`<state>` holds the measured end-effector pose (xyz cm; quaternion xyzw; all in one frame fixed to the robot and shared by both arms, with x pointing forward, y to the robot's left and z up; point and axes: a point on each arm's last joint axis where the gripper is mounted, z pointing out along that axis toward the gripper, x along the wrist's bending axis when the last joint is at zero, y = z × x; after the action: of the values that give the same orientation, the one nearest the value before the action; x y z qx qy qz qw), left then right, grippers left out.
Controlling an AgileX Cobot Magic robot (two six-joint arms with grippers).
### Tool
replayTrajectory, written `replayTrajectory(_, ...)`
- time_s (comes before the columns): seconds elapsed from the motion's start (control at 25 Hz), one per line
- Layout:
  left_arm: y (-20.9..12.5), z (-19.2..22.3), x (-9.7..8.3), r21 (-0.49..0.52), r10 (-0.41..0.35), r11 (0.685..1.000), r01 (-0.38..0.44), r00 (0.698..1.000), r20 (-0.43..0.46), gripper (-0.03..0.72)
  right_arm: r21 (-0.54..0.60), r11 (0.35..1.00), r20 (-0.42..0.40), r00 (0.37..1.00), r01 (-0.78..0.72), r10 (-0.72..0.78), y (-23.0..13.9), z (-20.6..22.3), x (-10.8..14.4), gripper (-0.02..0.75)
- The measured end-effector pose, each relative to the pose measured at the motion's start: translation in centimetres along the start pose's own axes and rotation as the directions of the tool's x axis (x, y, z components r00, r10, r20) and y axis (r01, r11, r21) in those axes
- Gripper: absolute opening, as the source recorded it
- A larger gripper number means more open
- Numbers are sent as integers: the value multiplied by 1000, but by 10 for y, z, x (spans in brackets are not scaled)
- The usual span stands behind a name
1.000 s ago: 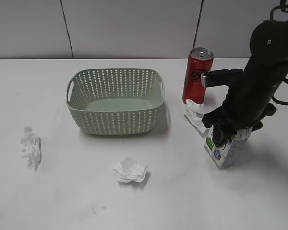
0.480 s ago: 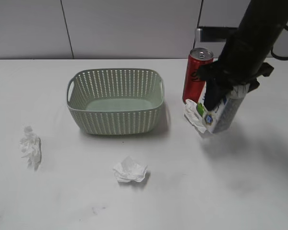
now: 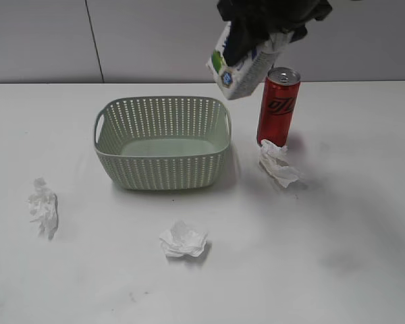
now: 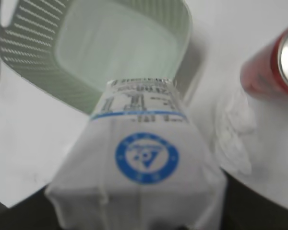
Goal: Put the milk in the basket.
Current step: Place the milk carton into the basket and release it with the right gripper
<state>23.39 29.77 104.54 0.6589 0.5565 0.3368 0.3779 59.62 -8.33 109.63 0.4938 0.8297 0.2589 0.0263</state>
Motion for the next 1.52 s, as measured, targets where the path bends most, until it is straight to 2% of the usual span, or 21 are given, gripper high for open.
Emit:
replayTrajectory(0.16,0,0,0,0,0,1000,0,1000,0,426,-89,993,-19,997,73,-75,13,8,22,366)
replayTrajectory(0.4,0,0,0,0,0,1000,0,1000,0,426,-96,976,1,980,196,-197,16,52,40,366)
replayTrajectory(0.56,0,0,0,0,0,1000,0,1000,0,426,-64,968,33,970,241,-239,14,92,34,366)
replayTrajectory(0.76,0,0,0,0,0,1000,0,1000,0,426,24,965,35,965,260,-261,2,142,23,366)
replayTrajectory(1.08,0,0,0,0,0,1000,0,1000,0,426,115,947,45,951,299,-306,-13,184,13,368)
replayTrajectory(1.16,0,0,0,0,0,1000,0,1000,0,426,122,944,52,948,305,-313,-15,189,11,403)
replayTrajectory(1.32,0,0,0,0,0,1000,0,1000,0,426,104,944,56,946,312,-319,-13,190,11,612)
replayTrajectory(1.52,0,0,0,0,0,1000,0,1000,0,426,80,944,58,944,321,-326,-2,180,15,655)
